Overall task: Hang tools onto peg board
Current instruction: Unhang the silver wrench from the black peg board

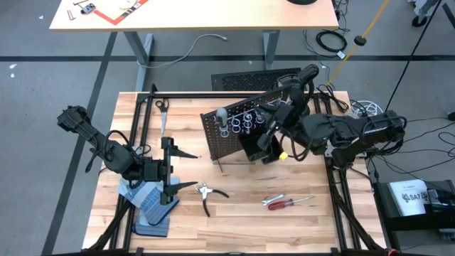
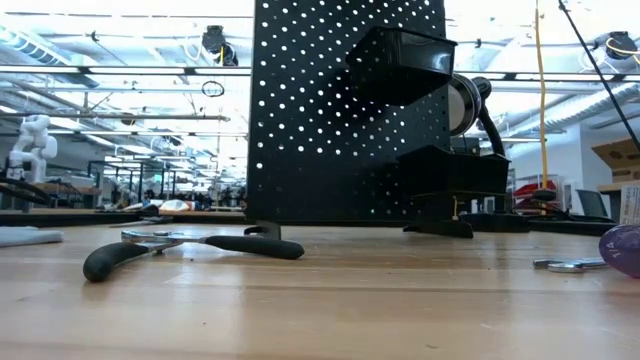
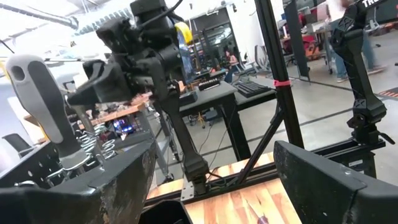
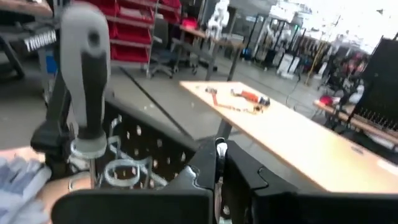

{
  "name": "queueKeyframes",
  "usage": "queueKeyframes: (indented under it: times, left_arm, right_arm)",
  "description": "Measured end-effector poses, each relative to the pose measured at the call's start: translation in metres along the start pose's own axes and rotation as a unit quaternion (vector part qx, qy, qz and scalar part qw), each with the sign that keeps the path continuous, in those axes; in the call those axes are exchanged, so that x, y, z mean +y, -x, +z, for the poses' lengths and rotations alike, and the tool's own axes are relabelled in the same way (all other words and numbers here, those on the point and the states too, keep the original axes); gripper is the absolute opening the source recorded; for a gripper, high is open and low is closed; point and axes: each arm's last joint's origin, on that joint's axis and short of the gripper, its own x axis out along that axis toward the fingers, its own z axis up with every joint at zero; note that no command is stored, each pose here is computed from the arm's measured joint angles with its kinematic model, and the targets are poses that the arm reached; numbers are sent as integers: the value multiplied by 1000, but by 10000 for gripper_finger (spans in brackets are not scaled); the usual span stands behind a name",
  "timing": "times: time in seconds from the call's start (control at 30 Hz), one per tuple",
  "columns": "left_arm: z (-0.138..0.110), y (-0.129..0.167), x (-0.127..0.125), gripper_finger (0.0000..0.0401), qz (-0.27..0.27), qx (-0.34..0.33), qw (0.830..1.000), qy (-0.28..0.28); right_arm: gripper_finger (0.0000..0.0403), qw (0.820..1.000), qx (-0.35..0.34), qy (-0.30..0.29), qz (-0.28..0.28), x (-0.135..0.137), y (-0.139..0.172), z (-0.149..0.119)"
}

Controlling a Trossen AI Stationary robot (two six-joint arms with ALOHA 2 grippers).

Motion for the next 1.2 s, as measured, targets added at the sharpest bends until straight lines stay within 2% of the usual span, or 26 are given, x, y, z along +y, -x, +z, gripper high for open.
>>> queueKeyframes:
  times: [0.27, 0.77, 1.0, 1.2]
  left_arm:
    - [0, 0, 0, 334, 0, 1, 1000, -1]
    - [-1, 0, 0, 334, 1, 4, 1000, -2]
    - [-1, 0, 0, 334, 5, 6, 1000, -3]
    - [-1, 0, 0, 334, 6, 6, 1000, -2]
  right_arm:
    - [4, 1000, -13, -5, -1, 0, 0, 4]
    - [4, 997, -57, 51, 21, 2, 17, 17]
    - [4, 992, -70, 102, 39, 3, 32, 22]
    - [4, 974, -83, 197, 78, 15, 54, 21]
